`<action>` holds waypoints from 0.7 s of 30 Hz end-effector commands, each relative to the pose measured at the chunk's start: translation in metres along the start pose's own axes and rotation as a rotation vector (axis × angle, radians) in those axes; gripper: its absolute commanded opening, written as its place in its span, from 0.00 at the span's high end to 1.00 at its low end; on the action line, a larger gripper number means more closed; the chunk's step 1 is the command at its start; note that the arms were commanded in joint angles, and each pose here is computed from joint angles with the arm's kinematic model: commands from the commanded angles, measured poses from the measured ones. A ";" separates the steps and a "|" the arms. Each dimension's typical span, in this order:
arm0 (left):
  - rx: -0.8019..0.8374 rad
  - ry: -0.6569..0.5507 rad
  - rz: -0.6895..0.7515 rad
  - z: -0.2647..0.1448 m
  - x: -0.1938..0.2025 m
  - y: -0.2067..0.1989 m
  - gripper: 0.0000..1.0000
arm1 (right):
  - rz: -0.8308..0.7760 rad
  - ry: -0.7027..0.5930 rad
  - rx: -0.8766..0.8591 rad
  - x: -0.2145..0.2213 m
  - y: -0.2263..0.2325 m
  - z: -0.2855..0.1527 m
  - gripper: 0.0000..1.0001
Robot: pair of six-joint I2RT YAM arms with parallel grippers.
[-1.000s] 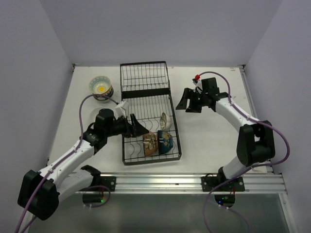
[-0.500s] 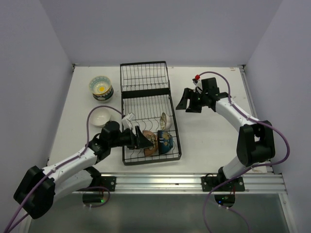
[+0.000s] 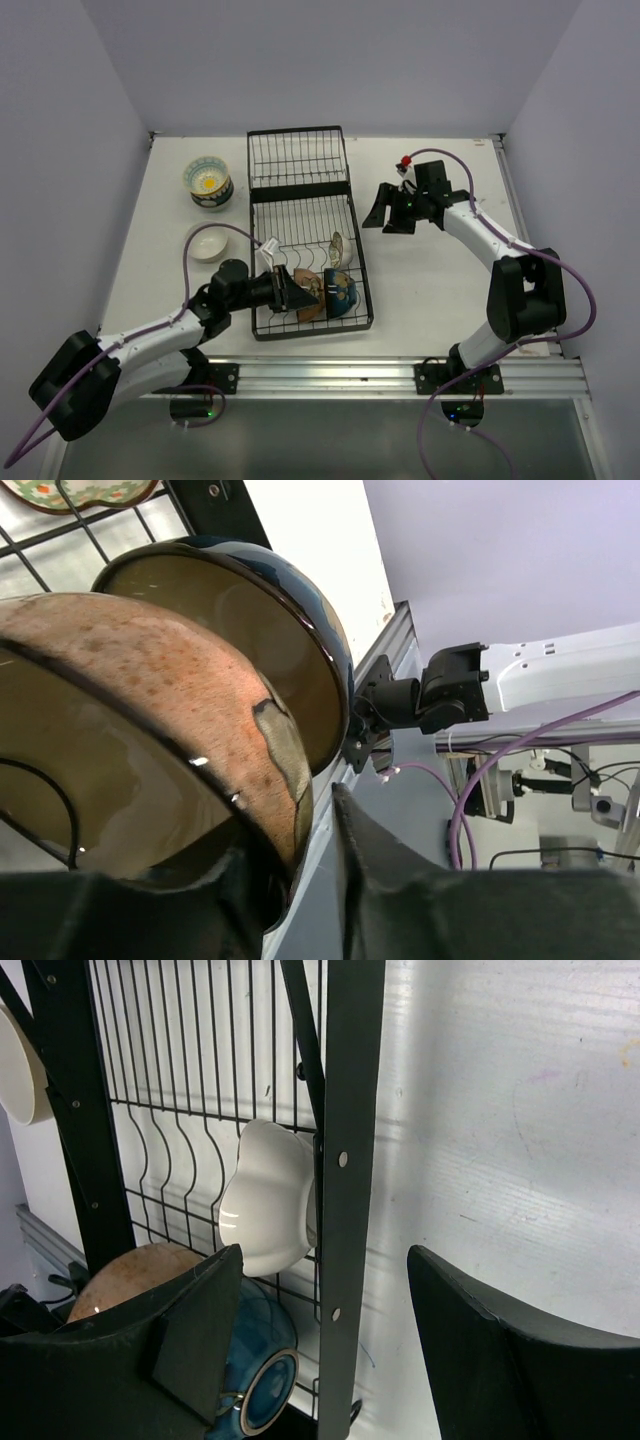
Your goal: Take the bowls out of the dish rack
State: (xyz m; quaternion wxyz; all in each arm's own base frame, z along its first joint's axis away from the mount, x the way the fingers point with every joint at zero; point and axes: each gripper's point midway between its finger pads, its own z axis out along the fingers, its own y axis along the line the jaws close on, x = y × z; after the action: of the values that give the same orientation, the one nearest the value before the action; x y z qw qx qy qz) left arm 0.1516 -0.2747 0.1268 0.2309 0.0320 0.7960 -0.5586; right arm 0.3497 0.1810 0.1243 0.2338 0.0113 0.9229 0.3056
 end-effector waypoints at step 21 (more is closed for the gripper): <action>0.194 0.051 0.244 0.000 0.015 -0.014 1.00 | -0.010 0.000 0.044 -0.006 -0.005 -0.004 0.30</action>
State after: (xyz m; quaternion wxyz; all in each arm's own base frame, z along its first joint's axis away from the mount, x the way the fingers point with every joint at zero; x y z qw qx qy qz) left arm 0.1462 -0.2801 0.1254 0.2608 0.0985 0.7621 -0.5843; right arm 0.3440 0.1766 0.1183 0.2197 0.0180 0.9305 0.2926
